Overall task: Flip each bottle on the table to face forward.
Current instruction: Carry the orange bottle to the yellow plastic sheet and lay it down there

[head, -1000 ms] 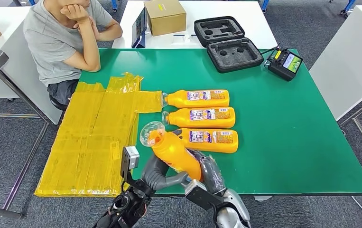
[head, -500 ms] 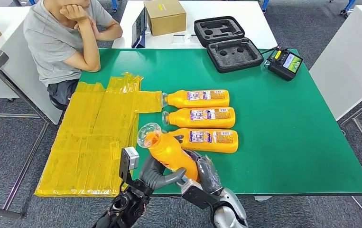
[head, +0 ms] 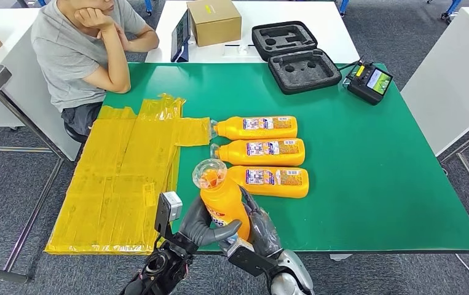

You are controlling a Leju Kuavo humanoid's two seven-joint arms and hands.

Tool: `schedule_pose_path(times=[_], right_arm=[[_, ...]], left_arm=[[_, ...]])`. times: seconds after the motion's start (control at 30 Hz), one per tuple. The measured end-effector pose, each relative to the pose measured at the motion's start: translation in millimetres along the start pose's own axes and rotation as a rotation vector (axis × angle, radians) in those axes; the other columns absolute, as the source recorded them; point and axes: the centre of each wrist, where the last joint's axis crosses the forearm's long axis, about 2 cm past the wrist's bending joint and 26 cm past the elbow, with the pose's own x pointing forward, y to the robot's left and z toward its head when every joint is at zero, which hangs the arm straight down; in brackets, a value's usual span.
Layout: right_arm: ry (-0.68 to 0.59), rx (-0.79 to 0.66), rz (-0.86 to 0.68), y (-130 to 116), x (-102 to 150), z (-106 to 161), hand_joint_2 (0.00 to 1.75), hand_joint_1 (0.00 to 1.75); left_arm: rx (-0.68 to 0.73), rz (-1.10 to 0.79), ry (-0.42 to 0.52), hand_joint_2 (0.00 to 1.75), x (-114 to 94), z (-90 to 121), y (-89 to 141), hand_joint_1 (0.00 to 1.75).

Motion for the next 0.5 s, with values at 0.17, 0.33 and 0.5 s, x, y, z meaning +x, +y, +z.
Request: schedule_pose_path(times=[0.17, 0.33, 0.5], right_arm=[[0.006, 0.009, -0.01, 3.8, -0.4, 1.5, 1.75, 0.0], [0.01, 0.017, -0.012, 5.4, -0.9, 2.2, 1.75, 0.0], [0.012, 0.023, -0.015, 7.0, -1.0, 2.6, 1.75, 0.0]], left_arm=[[0.005, -0.004, 0.001, 1.75, 0.3, 0.8, 2.1, 1.75], [0.008, -0.007, 0.001, 1.75, 0.5, 1.2, 3.3, 1.73], [0.023, -0.017, -0.005, 1.75, 1.1, 1.0, 5.1, 1.64]])
